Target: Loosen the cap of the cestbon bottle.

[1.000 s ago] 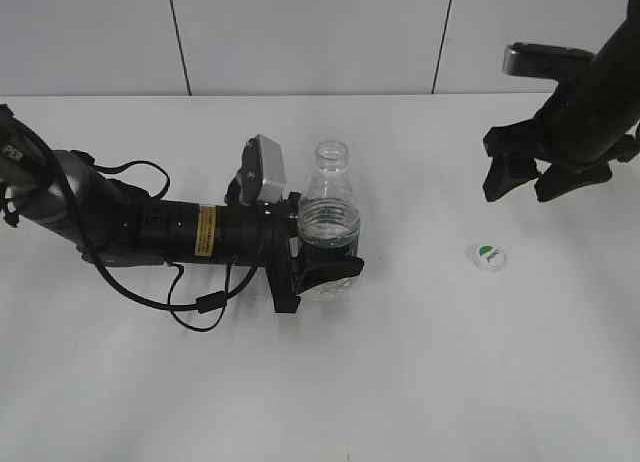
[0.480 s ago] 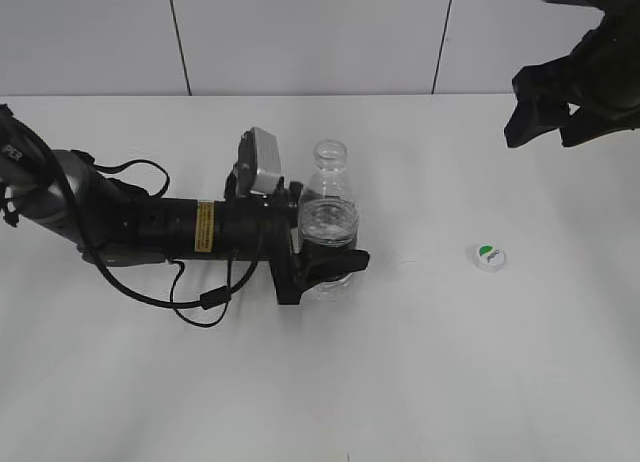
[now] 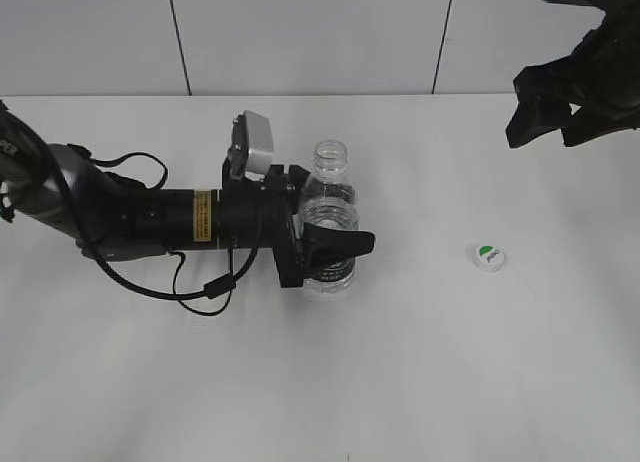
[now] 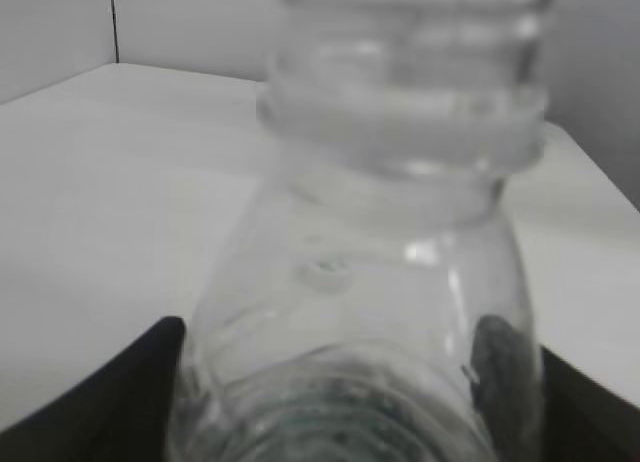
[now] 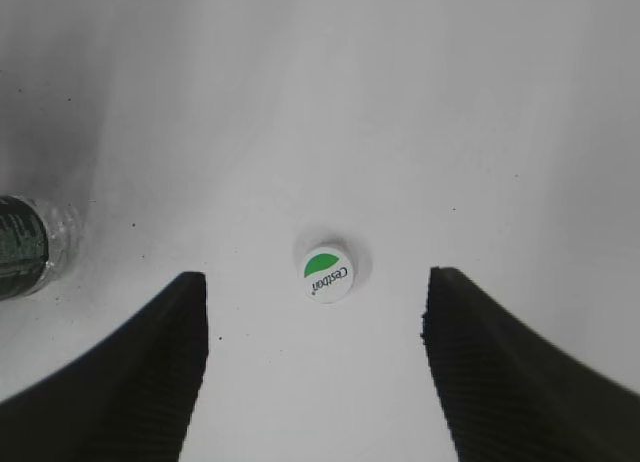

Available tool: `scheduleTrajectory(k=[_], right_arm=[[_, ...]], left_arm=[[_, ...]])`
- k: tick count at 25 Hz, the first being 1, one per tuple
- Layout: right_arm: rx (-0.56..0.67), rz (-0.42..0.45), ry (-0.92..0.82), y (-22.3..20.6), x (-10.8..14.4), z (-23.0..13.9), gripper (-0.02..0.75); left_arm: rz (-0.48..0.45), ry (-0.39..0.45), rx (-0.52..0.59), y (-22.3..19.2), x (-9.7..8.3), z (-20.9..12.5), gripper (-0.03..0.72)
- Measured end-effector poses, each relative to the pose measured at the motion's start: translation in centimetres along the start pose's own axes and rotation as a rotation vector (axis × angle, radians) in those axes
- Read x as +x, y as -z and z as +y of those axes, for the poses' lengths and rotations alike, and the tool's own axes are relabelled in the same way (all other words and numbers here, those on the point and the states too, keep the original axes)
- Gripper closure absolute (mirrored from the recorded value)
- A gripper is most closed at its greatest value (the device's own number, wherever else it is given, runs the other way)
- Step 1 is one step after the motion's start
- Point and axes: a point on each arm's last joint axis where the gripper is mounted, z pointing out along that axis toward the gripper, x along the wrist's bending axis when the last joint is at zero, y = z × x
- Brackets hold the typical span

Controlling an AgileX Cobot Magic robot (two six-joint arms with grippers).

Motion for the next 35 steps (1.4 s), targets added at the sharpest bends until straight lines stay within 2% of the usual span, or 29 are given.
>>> scheduleTrajectory(k=[14, 23, 30, 35], right_arm=[[-0.001, -0.002, 0.002, 0.0, 0.0, 0.0, 0.221], [-0.025, -0.003, 0.008, 0.7, 0.1, 0.7, 0.221], [-0.064, 0.0, 0.021, 2.3, 0.3, 2.0, 0.221], [-0.051, 0.004, 0.021, 2.4, 0.4, 2.0, 0.221]], left_arm=[[-0.004, 0.036, -0.06, 0.7, -0.4, 4.9, 0.16], [-0.03, 0.075, -0.059, 1.1, -0.8, 6.4, 0.16], [-0.013, 0.067, -0.091, 2.6, -0.8, 9.5, 0.16], [-0.004, 0.044, -0.068, 3.6, -1.1, 11.5, 0.16]])
